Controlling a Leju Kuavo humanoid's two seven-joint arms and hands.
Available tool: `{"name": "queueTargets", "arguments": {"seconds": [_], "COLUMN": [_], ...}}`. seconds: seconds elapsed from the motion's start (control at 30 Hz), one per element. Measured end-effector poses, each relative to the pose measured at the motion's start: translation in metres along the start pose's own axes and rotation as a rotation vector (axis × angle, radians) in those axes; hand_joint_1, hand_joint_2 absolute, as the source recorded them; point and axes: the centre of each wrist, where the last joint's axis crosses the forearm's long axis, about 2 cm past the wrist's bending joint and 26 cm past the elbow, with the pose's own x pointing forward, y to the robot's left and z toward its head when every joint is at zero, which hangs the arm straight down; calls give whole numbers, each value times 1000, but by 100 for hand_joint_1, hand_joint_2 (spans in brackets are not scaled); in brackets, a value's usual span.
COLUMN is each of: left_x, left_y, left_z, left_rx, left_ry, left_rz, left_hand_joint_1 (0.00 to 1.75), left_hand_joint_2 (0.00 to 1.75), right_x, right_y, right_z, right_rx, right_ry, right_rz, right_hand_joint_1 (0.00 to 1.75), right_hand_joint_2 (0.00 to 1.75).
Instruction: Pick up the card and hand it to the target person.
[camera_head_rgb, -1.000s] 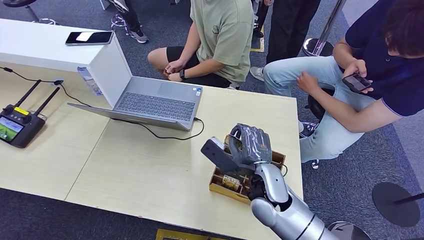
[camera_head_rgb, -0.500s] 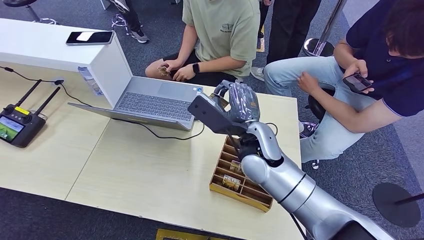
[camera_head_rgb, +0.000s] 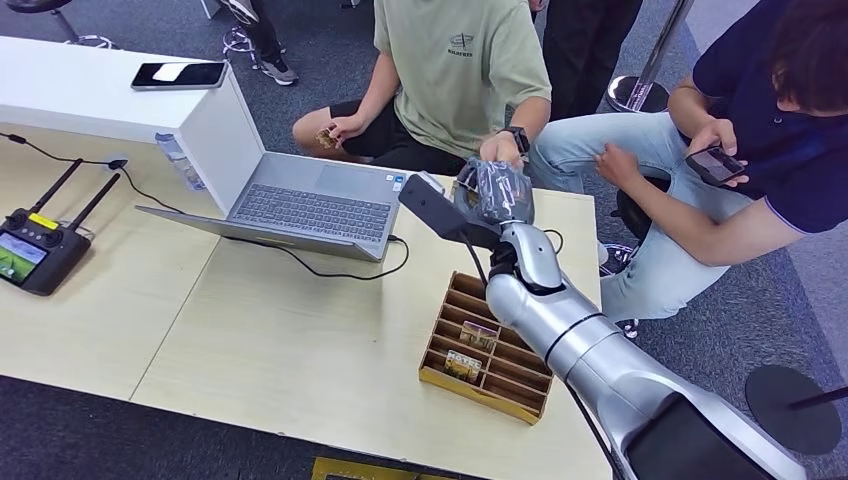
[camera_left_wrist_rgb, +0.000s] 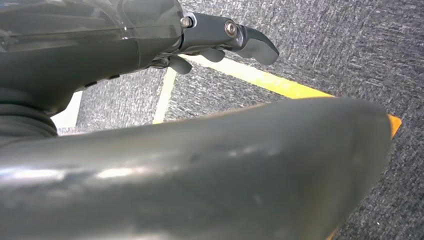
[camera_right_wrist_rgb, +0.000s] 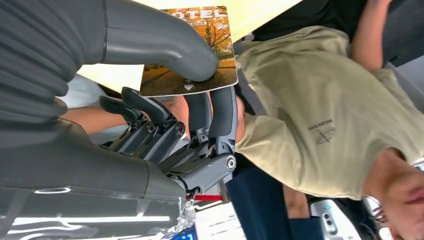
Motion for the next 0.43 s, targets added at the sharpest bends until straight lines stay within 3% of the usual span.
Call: {"name": "queueTargets", "arguments": {"seconds": [0.27, 0.4, 0.43], "left_x": [-1, -1, -1], "left_y": [0, 0, 0], "left_z": [0, 0, 0], "left_rx": [-2, -3, -3], "left_ry": [-3, -7, -7], "left_rz": [-12, -14, -14], "left_hand_joint_1": [0, 0, 0], "left_hand_joint_2": [0, 175, 175], "right_x": [-5, -5, -5], "right_y": [2, 2, 2], "right_z": [-3, -4, -4], "right_rx": [-7, -10, -10], "right_ry": [23, 26, 27], "right_rz": [25, 35, 37], "right_hand_joint_1": [175, 0, 0], "right_hand_joint_2": [175, 175, 175]}}
